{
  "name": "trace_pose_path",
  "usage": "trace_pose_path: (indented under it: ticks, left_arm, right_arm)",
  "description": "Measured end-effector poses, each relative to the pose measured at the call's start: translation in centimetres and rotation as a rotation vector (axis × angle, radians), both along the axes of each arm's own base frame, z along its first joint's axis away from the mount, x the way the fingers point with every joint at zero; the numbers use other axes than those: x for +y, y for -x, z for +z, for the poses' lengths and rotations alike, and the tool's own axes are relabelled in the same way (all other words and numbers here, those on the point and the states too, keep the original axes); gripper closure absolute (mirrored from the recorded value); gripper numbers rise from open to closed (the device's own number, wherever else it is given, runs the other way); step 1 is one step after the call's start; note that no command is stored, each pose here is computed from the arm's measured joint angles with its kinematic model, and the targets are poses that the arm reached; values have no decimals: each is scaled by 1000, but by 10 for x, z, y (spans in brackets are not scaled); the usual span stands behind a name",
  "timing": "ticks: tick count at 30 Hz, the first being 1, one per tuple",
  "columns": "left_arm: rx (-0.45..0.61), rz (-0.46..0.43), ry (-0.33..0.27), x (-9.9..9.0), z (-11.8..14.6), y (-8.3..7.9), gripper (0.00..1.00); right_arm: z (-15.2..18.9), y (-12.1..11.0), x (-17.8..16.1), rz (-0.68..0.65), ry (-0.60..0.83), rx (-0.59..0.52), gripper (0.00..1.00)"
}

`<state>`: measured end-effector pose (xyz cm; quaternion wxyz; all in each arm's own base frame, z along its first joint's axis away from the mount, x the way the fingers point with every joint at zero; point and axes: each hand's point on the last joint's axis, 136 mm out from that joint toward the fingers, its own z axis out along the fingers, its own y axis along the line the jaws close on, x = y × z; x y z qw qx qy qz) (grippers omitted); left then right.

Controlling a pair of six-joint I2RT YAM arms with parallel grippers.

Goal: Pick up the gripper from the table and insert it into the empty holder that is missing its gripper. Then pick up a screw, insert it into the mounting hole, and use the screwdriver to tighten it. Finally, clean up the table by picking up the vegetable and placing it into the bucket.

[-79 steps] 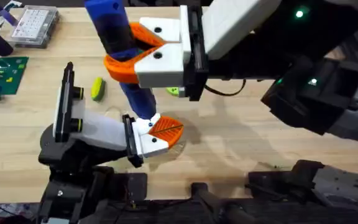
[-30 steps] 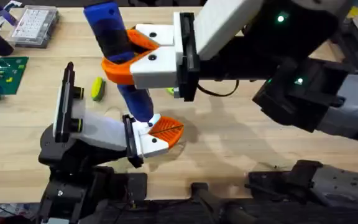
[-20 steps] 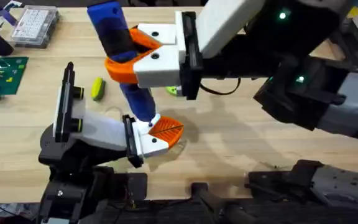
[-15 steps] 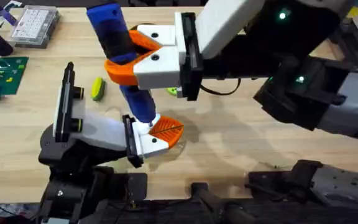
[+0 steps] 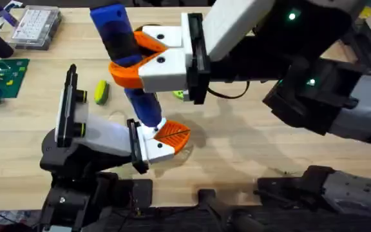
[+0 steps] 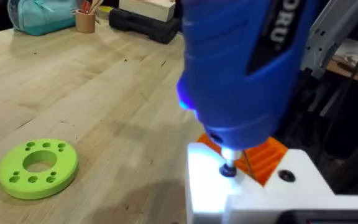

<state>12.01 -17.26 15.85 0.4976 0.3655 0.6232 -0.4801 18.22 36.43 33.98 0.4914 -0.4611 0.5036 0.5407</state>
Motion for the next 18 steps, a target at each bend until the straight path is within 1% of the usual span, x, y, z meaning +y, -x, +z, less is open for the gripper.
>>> trace_pose_path:
  ticks: [18]
  left_arm:
    - [1, -6, 1, 0, 0, 1, 986]
  right_arm:
    - [-4, 0, 0, -2, 16, -1, 975]
